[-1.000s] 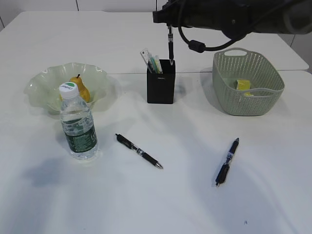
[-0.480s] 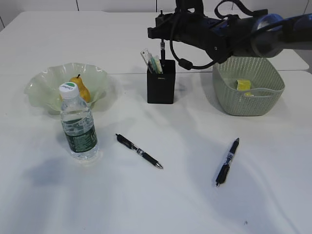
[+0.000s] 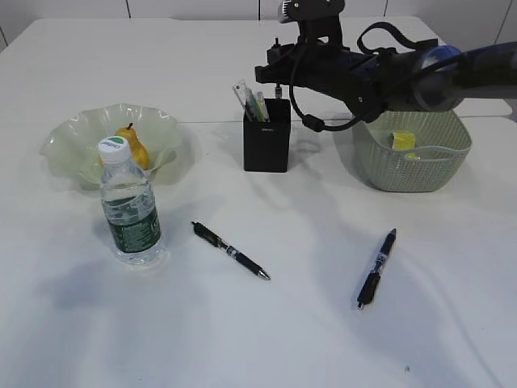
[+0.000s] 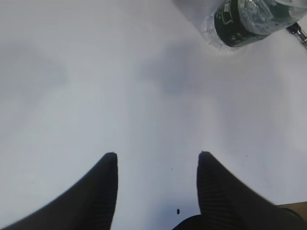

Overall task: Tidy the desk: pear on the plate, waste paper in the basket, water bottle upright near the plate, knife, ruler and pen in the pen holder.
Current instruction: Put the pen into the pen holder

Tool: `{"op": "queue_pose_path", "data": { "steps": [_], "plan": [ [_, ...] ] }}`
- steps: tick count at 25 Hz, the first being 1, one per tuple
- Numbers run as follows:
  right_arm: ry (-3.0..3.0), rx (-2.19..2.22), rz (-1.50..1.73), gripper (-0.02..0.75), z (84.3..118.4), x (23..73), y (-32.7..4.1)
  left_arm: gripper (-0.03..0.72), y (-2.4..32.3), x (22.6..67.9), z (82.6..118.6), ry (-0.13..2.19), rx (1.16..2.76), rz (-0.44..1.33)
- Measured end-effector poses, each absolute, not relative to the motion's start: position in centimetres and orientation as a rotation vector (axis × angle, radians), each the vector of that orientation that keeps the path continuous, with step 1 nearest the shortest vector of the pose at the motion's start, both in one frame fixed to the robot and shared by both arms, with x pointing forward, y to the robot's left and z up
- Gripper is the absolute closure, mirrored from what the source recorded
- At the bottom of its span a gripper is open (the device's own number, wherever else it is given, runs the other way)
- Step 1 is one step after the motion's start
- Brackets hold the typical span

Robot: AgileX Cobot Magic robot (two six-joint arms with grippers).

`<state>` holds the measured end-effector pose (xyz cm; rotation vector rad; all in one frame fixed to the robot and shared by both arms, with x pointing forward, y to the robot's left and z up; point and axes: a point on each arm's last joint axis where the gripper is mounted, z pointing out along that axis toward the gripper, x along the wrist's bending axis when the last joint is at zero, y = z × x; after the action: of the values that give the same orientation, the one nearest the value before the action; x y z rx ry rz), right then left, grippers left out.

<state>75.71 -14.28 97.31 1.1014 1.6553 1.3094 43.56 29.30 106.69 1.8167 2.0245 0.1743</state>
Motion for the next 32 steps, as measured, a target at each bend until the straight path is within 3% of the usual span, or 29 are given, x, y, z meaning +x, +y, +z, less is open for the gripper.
{"op": "queue_pose_path", "data": {
  "steps": [6,14,20,32],
  "plan": [
    [1.647,1.150,1.329,0.590,97.2,75.7,-14.3,0.313,29.3,43.6,106.7,2.025,1.817,0.174],
    [1.657,1.158,1.321,0.421,97.0,75.7,-14.3,0.313,29.3,43.5,106.7,2.026,1.819,0.171],
    [1.713,1.235,1.218,0.411,97.5,75.3,-14.8,0.313,29.3,43.5,106.6,2.030,1.825,0.161],
    [1.777,1.353,0.981,0.411,104.1,72.4,-16.8,0.313,29.3,43.4,106.6,2.033,1.828,0.155]
  ]
}}
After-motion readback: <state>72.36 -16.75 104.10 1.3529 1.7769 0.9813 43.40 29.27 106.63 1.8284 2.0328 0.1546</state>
